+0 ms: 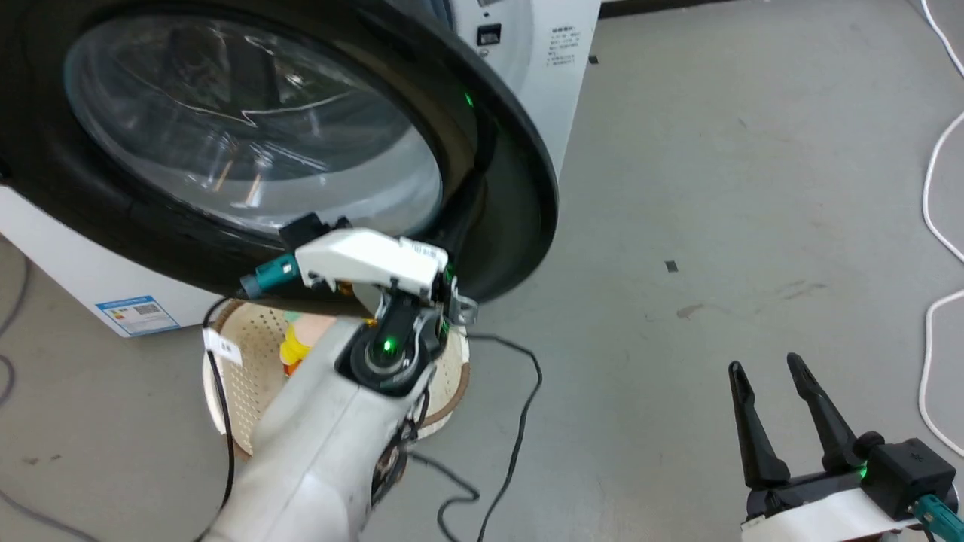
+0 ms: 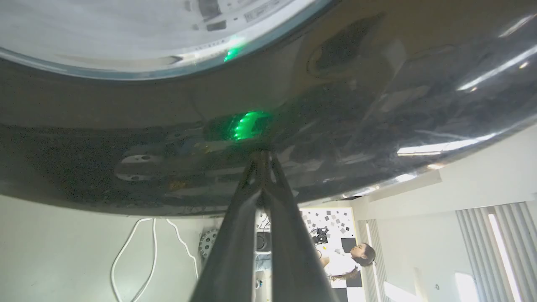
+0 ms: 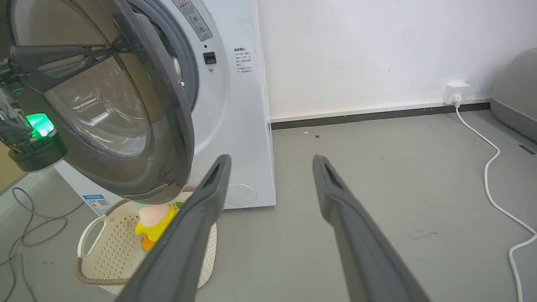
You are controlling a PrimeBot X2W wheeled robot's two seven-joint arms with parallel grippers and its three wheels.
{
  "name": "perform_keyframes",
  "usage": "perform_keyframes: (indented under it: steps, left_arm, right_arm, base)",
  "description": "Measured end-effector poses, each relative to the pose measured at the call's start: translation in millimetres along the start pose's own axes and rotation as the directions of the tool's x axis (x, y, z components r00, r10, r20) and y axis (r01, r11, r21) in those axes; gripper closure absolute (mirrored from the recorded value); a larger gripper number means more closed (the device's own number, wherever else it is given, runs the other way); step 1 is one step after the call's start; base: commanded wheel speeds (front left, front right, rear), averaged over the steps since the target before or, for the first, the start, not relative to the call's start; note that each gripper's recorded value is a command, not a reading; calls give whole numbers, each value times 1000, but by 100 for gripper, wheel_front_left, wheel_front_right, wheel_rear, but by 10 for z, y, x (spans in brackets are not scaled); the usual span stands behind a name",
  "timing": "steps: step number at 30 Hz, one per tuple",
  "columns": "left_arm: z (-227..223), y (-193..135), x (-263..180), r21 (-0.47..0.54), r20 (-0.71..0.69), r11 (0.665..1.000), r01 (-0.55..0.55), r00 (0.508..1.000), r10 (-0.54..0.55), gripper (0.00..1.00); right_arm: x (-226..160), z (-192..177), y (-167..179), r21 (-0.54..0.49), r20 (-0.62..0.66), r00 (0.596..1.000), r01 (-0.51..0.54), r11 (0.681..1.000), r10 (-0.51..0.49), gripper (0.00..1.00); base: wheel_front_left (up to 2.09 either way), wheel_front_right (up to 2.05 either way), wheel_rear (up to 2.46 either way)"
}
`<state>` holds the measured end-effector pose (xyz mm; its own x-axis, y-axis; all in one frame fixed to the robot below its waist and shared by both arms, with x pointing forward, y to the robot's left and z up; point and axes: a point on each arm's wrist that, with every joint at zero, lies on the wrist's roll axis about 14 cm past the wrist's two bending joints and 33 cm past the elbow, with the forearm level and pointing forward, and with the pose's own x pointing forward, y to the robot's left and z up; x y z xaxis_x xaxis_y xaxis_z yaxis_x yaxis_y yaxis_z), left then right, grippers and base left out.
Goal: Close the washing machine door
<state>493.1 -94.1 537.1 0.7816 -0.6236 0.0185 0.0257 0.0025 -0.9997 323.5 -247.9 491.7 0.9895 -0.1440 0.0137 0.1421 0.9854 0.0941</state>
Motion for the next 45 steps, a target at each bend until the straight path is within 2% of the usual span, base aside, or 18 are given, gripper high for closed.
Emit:
perform_keyframes:
  steps: [5, 10, 14, 17, 19, 21, 22, 26, 28, 31, 34, 38, 39, 42, 44, 45]
  left_arm:
    - [27, 27, 142, 41, 10, 999, -19, 1000, 18, 100]
    - [-16, 68, 85, 101, -12, 994, -33, 999, 35, 100]
    - [-62, 15, -51, 218, -34, 976, -8, 999, 16, 100]
    - [-84, 0, -258, 343, -54, 939, 20, 999, -2, 100]
    - [-63, 75, -448, 458, -66, 889, 22, 998, 9, 100]
    - [41, 186, -659, 584, -59, 812, 9, 998, 31, 100]
    - [212, 257, -868, 706, -36, 709, -6, 998, 45, 100]
    - [582, 203, -1215, 859, 52, 507, -66, 998, 42, 100]
    - [830, -38, -1360, 908, 145, 401, -123, 989, -23, 100]
    - [1109, -377, -1657, 924, 286, 302, -236, 949, -135, 100]
    - [1213, -490, -1995, 914, 382, 224, -338, 903, -195, 100]
    - [1221, -458, -2355, 883, 466, 166, -438, 858, -217, 100]
    - [1206, -430, -2419, 876, 480, 162, -454, 851, -214, 100]
    - [1122, -298, -2542, 859, 508, 186, -477, 841, -188, 100]
    - [1047, -206, -2586, 863, 501, 171, -476, 849, -168, 0]
    - [1007, -161, -2599, 868, 493, 158, -471, 856, -158, 0]
  right_arm:
    - [23, -28, 15, 3, -8, 1000, 0, 1000, 0, 0]
    - [66, -17, 65, 11, 0, 1000, -14, 1000, 14, 0]
    - [108, 43, 120, 17, 23, 999, -36, 999, 35, 0]
    - [132, 103, 188, 19, 45, 997, -62, 998, 61, 0]
    - [135, 131, 246, 21, 56, 995, -83, 996, 82, 0]
    - [136, 149, 309, 22, 63, 992, -107, 994, 105, 0]
    - [138, 178, 377, 23, 74, 989, -132, 991, 130, 0]
    - [124, 240, 503, 21, 95, 980, -179, 984, 176, 0]
    - [122, 272, 568, 19, 105, 974, -203, 979, 200, 0]
    - [115, 304, 679, 17, 116, 965, -240, 971, 237, 0]
    - [123, 342, 777, 16, 128, 955, -271, 962, 267, 0]
    - [123, 373, 888, 14, 138, 943, -306, 952, 301, 0]
    - [119, 375, 907, 14, 139, 941, -312, 950, 307, 0]
    - [110, 362, 945, 15, 135, 938, -324, 946, 319, 0]
    - [104, 359, 964, 15, 134, 936, -330, 944, 325, 0]
    - [101, 357, 971, 15, 133, 935, -332, 943, 328, 0]
  base:
    - [0, 0, 0]
    - [0, 0, 0]
    - [0, 0, 0]
    - [0, 0, 0]
    - [0, 0, 0]
    - [0, 0, 0]
    - [0, 0, 0]
    - [0, 0, 0]
    - [0, 0, 0]
    - [0, 0, 0]
    - [0, 0, 0]
    - [0, 0, 0]
    - [0, 0, 0]
    - [0, 0, 0]
    - [0, 0, 0]
    - [0, 0, 0]
